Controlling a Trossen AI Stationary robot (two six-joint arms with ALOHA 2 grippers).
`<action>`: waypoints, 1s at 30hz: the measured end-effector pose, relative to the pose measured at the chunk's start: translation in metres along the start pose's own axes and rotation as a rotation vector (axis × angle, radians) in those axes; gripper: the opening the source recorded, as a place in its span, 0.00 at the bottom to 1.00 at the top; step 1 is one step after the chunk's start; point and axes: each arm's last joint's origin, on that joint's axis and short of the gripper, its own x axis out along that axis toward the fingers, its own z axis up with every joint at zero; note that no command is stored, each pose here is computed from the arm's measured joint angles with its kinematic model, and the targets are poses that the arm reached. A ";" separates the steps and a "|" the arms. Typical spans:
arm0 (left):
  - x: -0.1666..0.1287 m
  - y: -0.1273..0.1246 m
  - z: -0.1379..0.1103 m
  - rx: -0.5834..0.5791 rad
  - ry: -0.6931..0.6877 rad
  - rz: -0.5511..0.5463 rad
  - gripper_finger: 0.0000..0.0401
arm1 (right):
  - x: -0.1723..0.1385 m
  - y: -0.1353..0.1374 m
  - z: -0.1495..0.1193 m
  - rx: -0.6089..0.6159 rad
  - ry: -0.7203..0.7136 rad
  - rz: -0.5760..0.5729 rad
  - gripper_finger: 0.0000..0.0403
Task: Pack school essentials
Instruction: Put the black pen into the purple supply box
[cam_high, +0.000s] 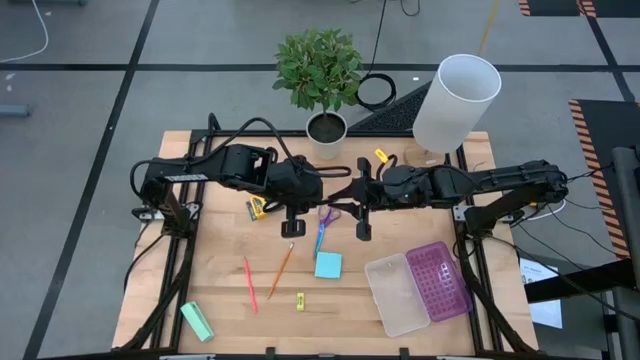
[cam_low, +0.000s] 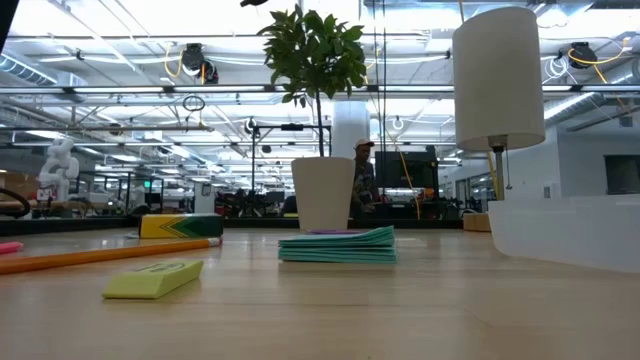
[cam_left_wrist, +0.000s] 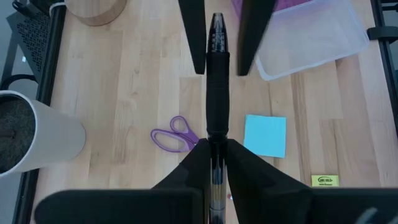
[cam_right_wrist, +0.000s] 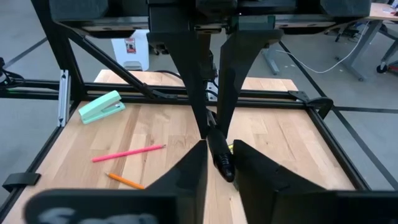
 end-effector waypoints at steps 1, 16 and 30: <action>0.000 0.000 0.000 0.001 0.001 0.000 0.10 | 0.000 0.000 0.000 -0.001 0.003 0.000 0.13; 0.000 0.000 0.000 -0.043 -0.001 0.000 0.19 | -0.002 0.001 0.000 0.046 0.007 0.027 0.10; -0.002 -0.007 -0.001 -0.143 0.005 -0.009 0.66 | -0.038 -0.001 -0.003 0.181 0.105 0.054 0.08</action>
